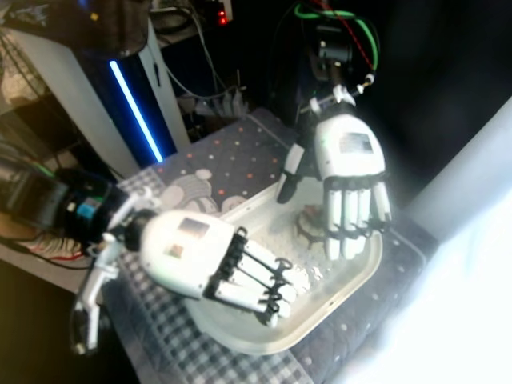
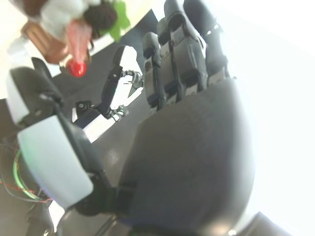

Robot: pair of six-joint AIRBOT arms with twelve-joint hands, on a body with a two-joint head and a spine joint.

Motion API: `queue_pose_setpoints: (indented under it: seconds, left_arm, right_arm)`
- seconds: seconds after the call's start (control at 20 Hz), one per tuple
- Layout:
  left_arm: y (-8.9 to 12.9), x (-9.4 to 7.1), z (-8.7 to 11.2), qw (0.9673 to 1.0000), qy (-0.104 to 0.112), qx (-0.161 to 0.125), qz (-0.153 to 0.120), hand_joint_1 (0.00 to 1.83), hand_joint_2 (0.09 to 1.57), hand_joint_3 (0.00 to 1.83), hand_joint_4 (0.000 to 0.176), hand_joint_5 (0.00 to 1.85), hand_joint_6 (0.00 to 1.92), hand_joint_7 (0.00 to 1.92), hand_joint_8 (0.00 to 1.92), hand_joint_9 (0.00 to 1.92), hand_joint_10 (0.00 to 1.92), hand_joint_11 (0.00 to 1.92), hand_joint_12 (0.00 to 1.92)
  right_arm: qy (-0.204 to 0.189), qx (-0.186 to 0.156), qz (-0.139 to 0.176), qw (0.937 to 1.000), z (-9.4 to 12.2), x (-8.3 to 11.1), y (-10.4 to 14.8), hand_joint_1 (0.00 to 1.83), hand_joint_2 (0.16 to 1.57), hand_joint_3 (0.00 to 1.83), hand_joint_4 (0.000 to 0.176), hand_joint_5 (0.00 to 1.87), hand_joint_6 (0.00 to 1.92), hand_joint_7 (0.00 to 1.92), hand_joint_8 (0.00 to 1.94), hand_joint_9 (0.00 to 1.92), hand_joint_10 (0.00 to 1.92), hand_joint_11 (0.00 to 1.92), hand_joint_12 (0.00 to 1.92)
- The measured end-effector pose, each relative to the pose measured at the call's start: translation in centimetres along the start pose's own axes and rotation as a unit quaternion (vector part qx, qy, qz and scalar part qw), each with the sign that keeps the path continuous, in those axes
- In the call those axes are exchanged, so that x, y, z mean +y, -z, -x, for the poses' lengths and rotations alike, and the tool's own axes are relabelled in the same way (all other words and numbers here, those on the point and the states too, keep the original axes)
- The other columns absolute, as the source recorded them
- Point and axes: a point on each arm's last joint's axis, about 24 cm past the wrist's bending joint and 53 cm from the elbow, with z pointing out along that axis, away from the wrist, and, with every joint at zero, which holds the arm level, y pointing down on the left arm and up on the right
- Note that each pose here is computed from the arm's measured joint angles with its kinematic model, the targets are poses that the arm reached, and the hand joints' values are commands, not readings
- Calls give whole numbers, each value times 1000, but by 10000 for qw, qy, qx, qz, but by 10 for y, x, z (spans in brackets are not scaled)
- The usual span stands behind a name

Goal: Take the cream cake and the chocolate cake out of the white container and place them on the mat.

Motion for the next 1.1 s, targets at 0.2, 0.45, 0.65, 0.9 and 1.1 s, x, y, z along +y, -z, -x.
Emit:
queue_pose_setpoints:
  seconds: [0.2,0.45,0.65,0.9,1.1]
  left_arm:
    - [-4,3,-13,9998,26,170,47,801,820,0,0,428,2,490,11,311,606,23,1520]
    - [-5,7,-24,9995,31,315,98,855,864,17,0,457,11,533,22,298,725,11,1550]
    - [-7,8,-26,9993,85,335,120,940,963,24,0,525,21,574,23,362,650,44,1511]
    - [-9,10,-27,9993,110,329,143,1397,1139,5,0,782,47,796,919,802,1174,405,1417]
    - [-9,12,-32,9990,197,366,179,1468,1226,2,0,647,1265,698,1321,762,1418,581,1813]
  right_arm:
    - [-41,80,-27,10000,-6,-1,-3,890,873,9,0,641,22,717,22,732,64,242,1253]
    - [-99,196,-72,9997,-13,-3,-7,911,879,1,0,697,15,749,7,650,46,47,1428]
    - [-105,231,-74,9996,-15,-3,-7,1083,937,1,0,826,13,990,108,650,800,257,1663]
    - [-118,218,-78,9997,-15,-3,-7,1239,1135,0,0,963,848,950,1237,809,1299,587,1743]
    - [-129,222,-68,9996,-15,-2,-8,1263,1131,1,0,948,815,988,1235,966,1229,789,1698]
